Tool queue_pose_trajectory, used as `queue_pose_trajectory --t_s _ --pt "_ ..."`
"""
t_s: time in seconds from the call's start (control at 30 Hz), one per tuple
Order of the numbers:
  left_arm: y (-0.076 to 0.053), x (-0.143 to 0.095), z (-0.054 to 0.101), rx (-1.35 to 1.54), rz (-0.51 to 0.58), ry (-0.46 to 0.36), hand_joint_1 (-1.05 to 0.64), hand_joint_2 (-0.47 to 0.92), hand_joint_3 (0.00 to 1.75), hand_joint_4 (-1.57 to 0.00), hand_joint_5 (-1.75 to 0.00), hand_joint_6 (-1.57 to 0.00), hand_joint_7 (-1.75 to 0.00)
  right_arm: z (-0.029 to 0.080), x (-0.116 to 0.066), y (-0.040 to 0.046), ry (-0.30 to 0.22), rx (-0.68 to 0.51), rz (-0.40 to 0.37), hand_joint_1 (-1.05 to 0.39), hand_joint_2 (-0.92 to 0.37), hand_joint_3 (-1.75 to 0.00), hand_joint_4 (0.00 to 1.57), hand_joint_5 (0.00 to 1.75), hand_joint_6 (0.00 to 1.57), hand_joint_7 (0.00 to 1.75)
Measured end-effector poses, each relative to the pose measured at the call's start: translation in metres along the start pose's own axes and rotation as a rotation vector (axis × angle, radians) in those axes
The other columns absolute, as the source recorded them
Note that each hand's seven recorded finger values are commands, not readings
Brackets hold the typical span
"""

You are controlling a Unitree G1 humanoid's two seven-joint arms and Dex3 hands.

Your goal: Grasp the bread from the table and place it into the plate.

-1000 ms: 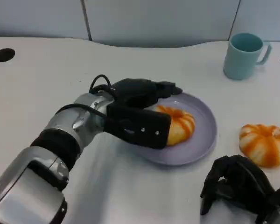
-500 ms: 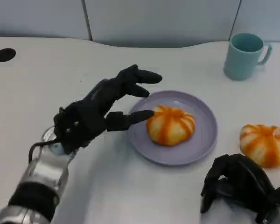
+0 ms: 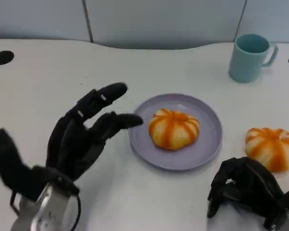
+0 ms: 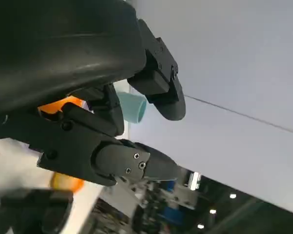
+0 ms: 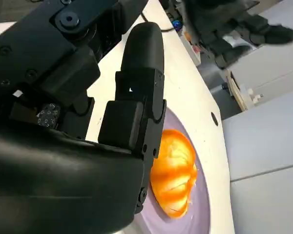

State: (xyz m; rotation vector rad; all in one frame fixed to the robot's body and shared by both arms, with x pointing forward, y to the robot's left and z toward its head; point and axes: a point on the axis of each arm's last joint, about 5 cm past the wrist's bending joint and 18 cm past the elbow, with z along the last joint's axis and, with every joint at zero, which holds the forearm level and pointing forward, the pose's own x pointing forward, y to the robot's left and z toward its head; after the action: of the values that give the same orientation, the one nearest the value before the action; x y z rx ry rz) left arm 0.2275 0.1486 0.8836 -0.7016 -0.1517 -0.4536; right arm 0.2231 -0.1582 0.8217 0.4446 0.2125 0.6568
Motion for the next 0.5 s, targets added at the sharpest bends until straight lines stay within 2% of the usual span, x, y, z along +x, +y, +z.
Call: queue_pose_trajectory --t_s 0.03,0.13,0.2,0.27,0.4,0.5 --pt "0.001 -0.012 -0.002 -0.050 0.016 0.000 -0.64 0.92 0.45 -0.55 -1.28 -0.60 -0.70 0.000 0.000 -0.0001 -0.001 -0.001 -0.001 -1.05 -0.53 -0.01 1.57 0.61 1.57 0.40" --pt "0.002 -0.048 -0.011 -0.186 0.091 0.025 -0.63 0.92 0.47 -0.54 -1.38 -0.57 -0.86 0.000 -0.001 0.0000 -0.002 -0.010 -0.003 -1.05 -0.54 -0.01 1.57 0.61 1.57 0.40" --pt "0.002 -0.064 -0.014 -0.220 0.134 0.041 -0.62 0.92 0.48 -0.52 -1.50 -0.54 -0.99 -0.001 -0.001 0.0002 0.003 -0.016 -0.002 -1.05 -0.54 -0.01 1.57 0.61 1.57 0.40" --pt "0.002 -0.072 -0.013 -0.212 0.152 0.033 -0.59 0.92 0.45 -0.59 -1.68 -0.55 -1.33 -0.001 0.000 0.0007 0.008 -0.021 0.001 -1.05 -0.55 -0.01 1.57 0.61 1.57 0.40" --pt "-0.002 -0.081 -0.013 -0.172 0.175 0.013 -0.54 0.92 0.38 -0.67 -1.74 -0.47 -1.65 -0.001 0.000 0.0010 0.009 -0.034 0.003 -1.05 -0.55 -0.02 1.57 0.61 1.57 0.40" --pt "-0.002 -0.088 -0.014 -0.099 0.216 0.025 -0.52 0.92 0.36 -0.70 -1.75 -0.43 -1.74 -0.001 -0.001 0.0010 0.010 -0.039 0.003 -1.05 -0.56 -0.01 1.57 0.61 1.57 0.40"
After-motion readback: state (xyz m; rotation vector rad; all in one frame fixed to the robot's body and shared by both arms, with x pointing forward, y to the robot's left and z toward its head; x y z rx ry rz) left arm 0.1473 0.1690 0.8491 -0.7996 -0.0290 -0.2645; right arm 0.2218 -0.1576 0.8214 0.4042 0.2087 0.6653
